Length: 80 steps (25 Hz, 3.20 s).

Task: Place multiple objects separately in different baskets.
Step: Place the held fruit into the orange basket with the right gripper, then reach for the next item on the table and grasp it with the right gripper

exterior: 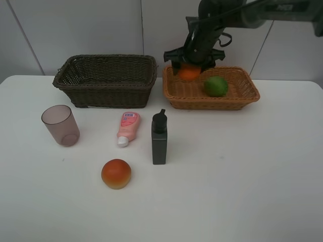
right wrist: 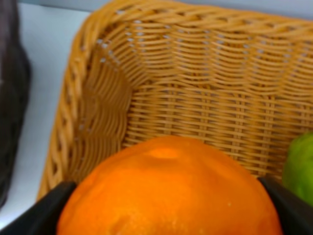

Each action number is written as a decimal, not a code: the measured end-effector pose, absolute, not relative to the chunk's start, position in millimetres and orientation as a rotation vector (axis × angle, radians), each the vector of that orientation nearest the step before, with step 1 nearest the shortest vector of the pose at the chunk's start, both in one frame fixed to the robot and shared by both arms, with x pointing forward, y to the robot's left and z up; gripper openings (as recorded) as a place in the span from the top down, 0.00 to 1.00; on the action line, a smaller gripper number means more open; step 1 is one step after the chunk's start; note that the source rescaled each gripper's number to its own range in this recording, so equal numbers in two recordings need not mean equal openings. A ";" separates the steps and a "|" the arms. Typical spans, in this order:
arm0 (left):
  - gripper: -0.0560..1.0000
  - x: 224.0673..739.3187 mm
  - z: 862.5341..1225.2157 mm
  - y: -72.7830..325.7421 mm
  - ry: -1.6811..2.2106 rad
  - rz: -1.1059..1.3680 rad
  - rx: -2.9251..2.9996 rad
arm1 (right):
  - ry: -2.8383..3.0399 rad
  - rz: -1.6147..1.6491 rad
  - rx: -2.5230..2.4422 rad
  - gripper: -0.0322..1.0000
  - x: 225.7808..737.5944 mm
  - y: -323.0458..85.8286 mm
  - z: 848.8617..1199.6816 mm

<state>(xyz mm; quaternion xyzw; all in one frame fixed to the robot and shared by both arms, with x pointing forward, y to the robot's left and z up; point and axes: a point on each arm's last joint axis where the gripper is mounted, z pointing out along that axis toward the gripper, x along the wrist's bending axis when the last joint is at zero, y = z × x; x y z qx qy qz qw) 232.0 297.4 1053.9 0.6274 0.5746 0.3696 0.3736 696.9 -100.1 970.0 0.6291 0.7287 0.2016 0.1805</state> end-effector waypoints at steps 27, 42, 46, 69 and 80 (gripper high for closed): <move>0.00 232.0 1053.9 297.4 1.472 0.947 1.607 | 2.135 0.422 1.894 0.00 665.0 -94.9 1001.4; 0.00 232.1 1053.9 297.4 1.471 0.947 1.606 | 2.318 0.377 1.807 0.00 570.0 -34.5 1059.8; 0.00 232.1 1053.9 297.4 1.471 0.947 1.606 | 2.263 0.343 1.919 0.00 556.0 -32.7 1054.4; 0.00 232.1 1053.9 297.4 1.471 0.947 1.606 | 2.175 0.093 2.048 0.00 547.2 0.7 979.0; 0.00 232.1 1053.9 297.4 1.471 0.947 1.606 | 2.188 0.024 2.071 0.00 547.8 4.2 959.1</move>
